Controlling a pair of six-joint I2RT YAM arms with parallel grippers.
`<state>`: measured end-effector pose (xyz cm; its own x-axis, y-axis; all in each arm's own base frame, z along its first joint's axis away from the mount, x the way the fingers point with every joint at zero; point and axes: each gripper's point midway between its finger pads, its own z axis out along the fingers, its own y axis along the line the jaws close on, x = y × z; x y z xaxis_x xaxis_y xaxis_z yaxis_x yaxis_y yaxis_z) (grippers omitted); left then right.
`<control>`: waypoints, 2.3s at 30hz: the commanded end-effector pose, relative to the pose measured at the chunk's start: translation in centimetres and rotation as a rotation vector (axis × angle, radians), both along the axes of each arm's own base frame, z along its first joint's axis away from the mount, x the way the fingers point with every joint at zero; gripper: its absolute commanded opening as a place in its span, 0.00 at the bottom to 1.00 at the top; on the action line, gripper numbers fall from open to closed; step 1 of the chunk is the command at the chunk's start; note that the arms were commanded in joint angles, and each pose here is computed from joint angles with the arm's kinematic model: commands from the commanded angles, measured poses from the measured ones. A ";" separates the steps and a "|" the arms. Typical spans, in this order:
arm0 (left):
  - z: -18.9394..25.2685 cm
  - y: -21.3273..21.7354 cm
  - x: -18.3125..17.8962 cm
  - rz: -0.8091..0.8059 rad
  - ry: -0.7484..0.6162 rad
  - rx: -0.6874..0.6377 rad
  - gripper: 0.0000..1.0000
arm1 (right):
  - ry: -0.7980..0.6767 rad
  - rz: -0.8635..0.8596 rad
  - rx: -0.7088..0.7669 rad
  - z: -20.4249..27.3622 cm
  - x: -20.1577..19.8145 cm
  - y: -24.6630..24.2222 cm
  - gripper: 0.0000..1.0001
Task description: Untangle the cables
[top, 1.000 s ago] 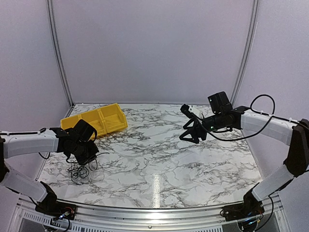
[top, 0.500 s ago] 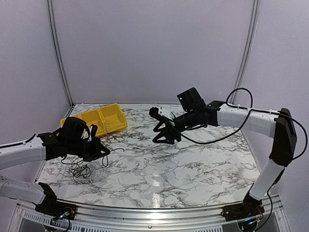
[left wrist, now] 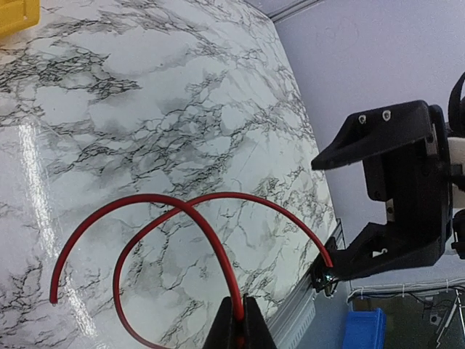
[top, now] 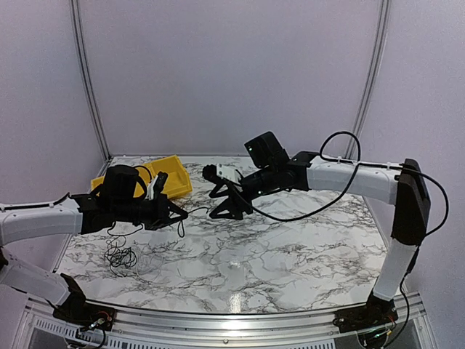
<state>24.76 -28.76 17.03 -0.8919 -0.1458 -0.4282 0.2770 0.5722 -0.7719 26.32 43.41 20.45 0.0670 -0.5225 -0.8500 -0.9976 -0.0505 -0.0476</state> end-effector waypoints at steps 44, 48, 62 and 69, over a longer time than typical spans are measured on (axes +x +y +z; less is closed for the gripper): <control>9.3 21.8 11.2 0.773 -0.246 0.762 0.00 | -0.164 -0.230 -0.114 1.1 2.7 -7.6 0.57; 10.4 24.5 12.1 0.821 -0.242 0.946 0.00 | -0.186 -0.245 -0.165 1.9 2.4 -9.6 0.57; 6.9 26.9 14.9 0.712 -0.132 1.044 0.00 | -0.251 -0.292 -0.248 1.1 1.0 -14.0 0.57; 3.1 25.5 15.8 0.596 -0.050 0.927 0.00 | -0.255 -0.293 -0.257 0.7 1.4 -13.8 0.57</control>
<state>40.33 -1.72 22.37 -0.7086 -0.1586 -0.6876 -0.3035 0.9482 0.0940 27.16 30.05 20.65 0.0687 -0.7363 -0.6732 -0.9400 0.1783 -0.2910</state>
